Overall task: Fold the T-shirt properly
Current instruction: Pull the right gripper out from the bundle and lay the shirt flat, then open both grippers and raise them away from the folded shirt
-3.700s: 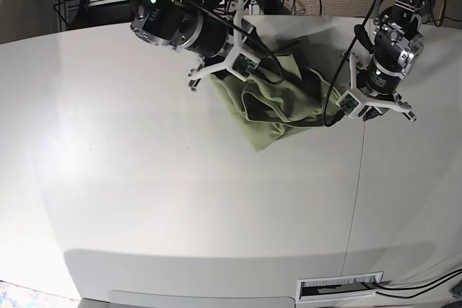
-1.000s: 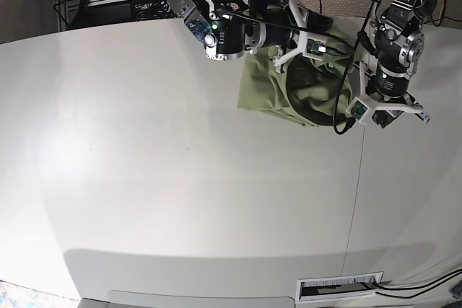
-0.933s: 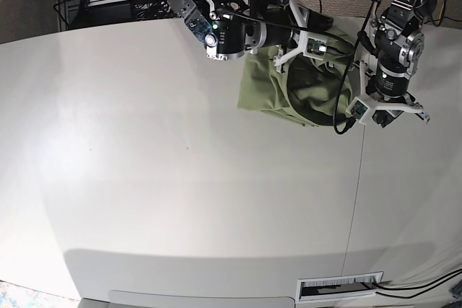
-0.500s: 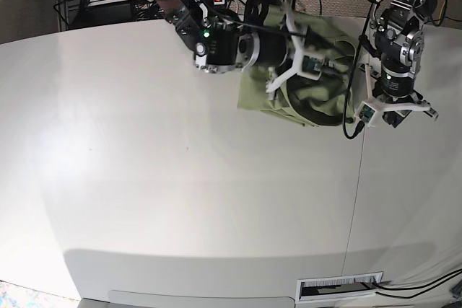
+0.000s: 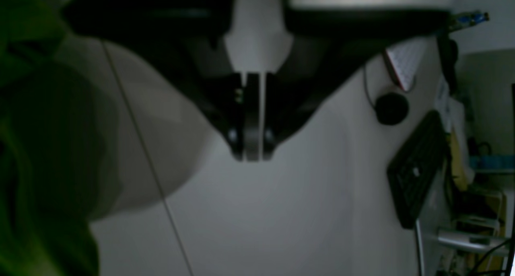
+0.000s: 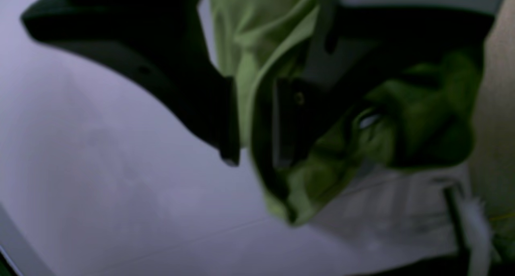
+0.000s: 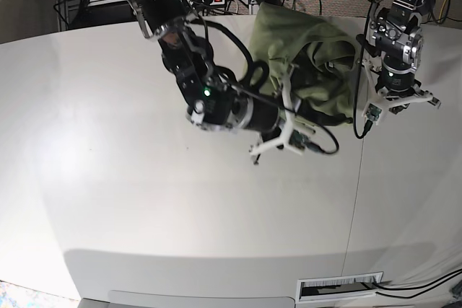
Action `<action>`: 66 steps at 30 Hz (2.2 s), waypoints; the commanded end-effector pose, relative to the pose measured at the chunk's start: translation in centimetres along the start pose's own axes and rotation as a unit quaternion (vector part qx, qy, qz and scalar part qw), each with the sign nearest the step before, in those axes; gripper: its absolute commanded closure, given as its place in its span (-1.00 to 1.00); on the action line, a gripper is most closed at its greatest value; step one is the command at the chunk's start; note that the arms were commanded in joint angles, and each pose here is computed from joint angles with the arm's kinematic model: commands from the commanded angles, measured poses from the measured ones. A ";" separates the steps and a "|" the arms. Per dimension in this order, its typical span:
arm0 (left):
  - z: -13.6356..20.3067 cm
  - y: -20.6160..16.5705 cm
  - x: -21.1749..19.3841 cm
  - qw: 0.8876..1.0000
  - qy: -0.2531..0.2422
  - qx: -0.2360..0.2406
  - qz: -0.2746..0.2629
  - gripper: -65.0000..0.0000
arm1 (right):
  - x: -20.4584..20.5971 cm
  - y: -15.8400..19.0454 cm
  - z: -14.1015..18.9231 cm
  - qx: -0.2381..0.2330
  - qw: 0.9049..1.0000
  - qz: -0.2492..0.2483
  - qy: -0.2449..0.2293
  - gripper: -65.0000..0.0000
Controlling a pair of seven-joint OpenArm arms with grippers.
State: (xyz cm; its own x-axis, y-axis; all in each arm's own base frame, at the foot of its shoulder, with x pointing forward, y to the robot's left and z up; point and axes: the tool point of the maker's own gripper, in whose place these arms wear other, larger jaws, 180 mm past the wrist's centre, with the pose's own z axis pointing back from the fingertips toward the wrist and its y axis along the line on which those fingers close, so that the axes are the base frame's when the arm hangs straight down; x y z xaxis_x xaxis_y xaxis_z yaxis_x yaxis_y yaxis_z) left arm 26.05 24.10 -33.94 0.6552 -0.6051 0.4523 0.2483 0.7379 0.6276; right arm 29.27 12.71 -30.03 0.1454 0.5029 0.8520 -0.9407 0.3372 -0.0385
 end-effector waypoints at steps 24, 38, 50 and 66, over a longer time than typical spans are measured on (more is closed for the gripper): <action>0.4 0.6 -0.2 1.000 -0.003 0.012 -0.002 1.00 | -1.5 -0.9 -4.0 0.015 0.999 -0.031 0.042 0.84; 0.4 0.6 0.0 1.000 -0.007 0.012 -0.002 1.00 | -2.5 -5.1 -1.7 -0.038 0.995 -0.067 0.057 1.00; 0.4 0.6 0.4 1.000 -0.019 0.012 -0.002 1.00 | -5.8 -9.4 4.8 -0.119 0.979 -0.062 0.153 1.00; 0.4 0.6 0.4 1.000 -0.020 0.012 -0.002 1.00 | -9.3 -9.5 9.2 -0.130 0.966 -0.057 0.217 1.00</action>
State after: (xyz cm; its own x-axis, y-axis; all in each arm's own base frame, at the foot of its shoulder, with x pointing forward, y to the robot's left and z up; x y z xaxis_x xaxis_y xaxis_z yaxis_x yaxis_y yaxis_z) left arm 25.45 23.79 -34.42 0.6496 -0.6107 0.4528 0.2643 0.7398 0.6187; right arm 33.01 -2.89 -34.33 0.4414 0.7324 0.5184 -0.8140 0.5699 -0.1122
